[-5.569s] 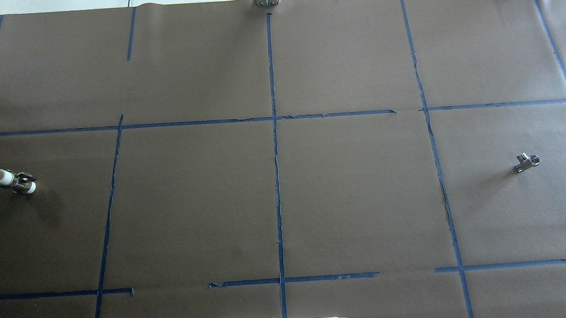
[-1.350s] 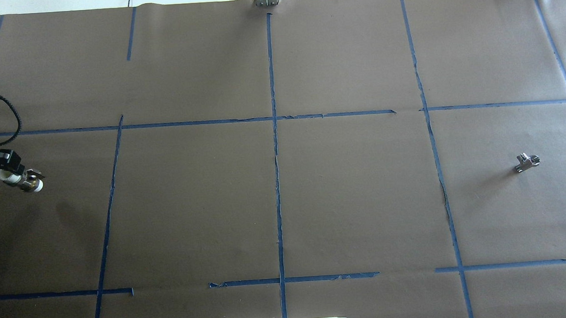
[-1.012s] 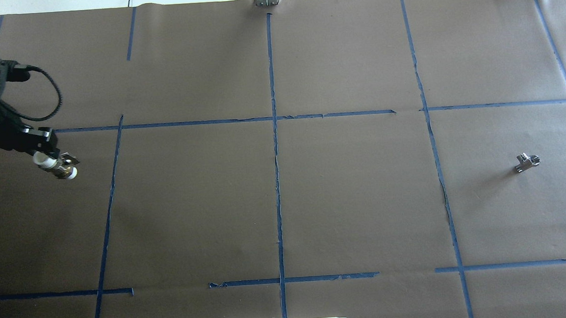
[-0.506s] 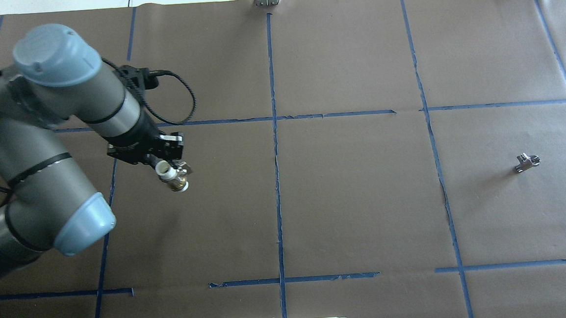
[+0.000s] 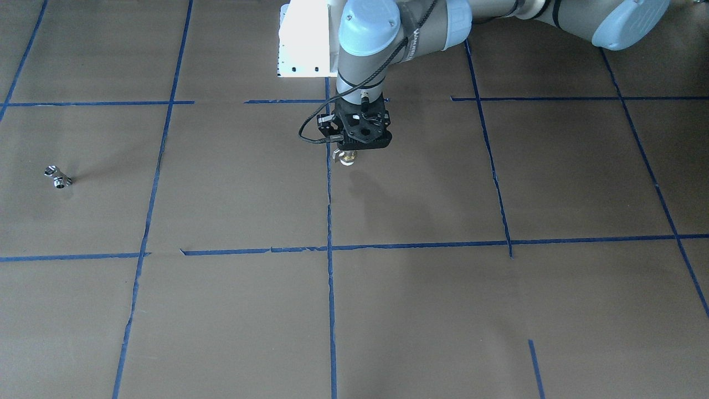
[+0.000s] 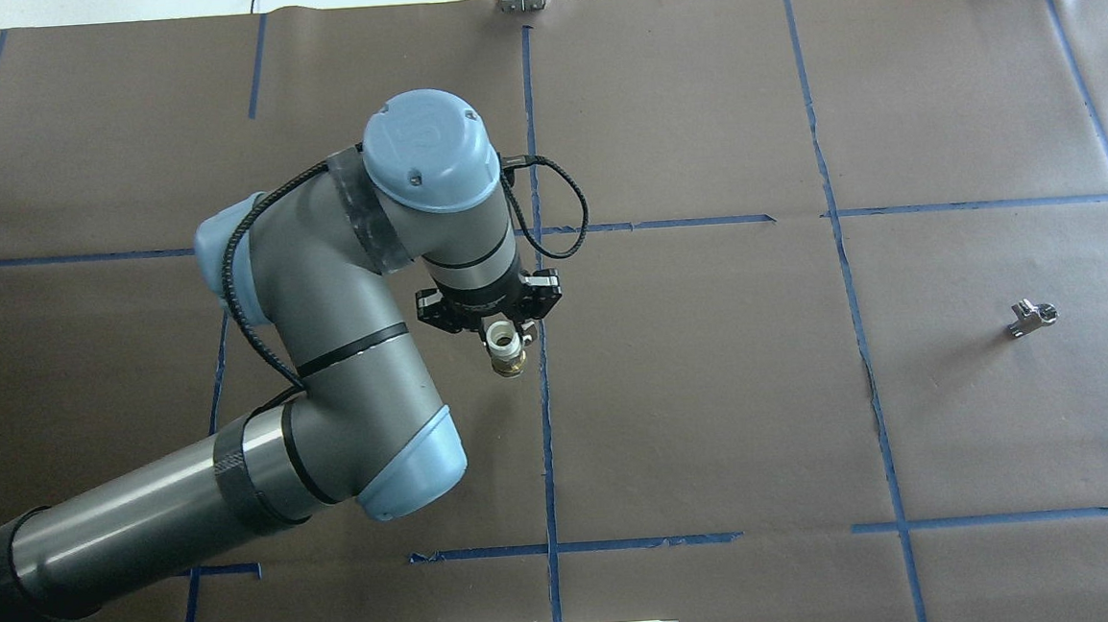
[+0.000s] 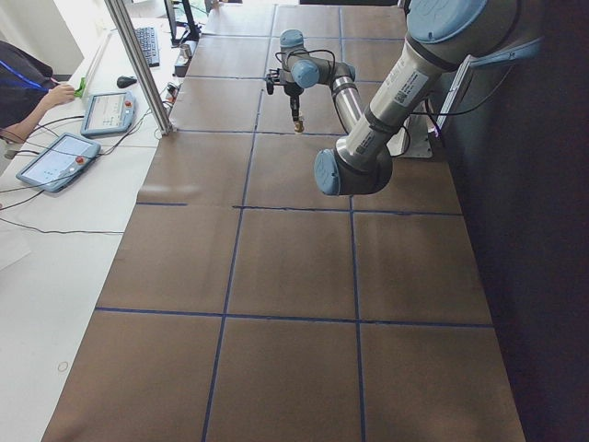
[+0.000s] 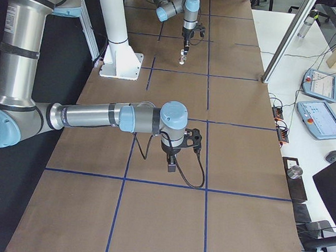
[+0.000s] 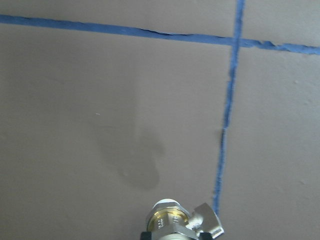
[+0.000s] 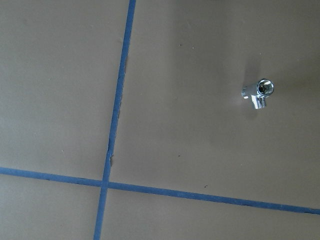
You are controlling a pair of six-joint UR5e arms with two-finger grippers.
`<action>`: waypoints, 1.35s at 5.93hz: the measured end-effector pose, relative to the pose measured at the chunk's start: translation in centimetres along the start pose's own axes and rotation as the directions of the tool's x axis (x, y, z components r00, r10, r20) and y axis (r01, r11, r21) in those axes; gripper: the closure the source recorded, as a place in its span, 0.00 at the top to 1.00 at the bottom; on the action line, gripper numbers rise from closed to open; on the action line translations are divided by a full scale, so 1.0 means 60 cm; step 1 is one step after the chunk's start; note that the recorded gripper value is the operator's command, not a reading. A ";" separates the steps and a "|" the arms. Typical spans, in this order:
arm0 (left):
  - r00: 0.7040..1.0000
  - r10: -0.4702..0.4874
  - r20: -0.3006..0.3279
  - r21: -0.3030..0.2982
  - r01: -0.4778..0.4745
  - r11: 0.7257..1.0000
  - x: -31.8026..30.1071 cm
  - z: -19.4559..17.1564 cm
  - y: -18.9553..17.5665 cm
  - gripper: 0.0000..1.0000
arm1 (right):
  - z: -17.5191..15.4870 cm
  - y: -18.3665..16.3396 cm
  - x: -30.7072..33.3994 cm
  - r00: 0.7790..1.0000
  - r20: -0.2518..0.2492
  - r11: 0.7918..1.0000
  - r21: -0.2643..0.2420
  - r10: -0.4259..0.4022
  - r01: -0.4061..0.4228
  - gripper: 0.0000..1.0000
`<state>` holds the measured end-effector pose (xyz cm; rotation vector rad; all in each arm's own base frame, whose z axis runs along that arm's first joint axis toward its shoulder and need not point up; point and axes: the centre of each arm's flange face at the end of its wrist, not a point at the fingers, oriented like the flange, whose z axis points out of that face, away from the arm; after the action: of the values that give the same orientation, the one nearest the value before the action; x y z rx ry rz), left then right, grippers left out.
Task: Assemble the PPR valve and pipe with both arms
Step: 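Lift the white pipe fitting with the left gripper toward the table center, then lower the white pipe fitting upright onto the table center, open left gripper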
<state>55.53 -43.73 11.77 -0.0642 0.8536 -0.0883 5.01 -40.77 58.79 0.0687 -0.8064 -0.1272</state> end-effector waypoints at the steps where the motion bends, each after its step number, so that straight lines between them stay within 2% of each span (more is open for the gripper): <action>1: 1.000 -0.009 0.007 -0.007 0.009 1.000 0.036 0.013 0.006 0.01 | 0.001 -0.001 -0.003 1.000 0.008 1.000 -0.001 -0.003 0.003 1.00; 3: 1.000 -0.002 0.005 0.008 0.002 1.000 0.055 0.035 0.006 0.01 | 0.002 -0.002 -0.005 1.000 0.011 1.000 -0.001 -0.006 0.006 1.00; 6: 1.000 0.005 0.012 0.072 -0.005 0.997 0.052 0.048 -0.011 0.01 | 0.002 -0.002 -0.005 1.000 0.012 1.000 -0.001 -0.005 0.005 1.00; 8: 1.000 0.002 0.019 0.079 -0.004 0.997 0.048 0.052 -0.017 0.03 | 0.002 -0.002 -0.005 1.000 0.012 1.000 -0.001 -0.005 0.005 1.00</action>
<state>59.72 -45.00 11.72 0.0107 0.8303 -0.1184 4.71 -40.83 58.66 0.0694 -0.8179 -0.1327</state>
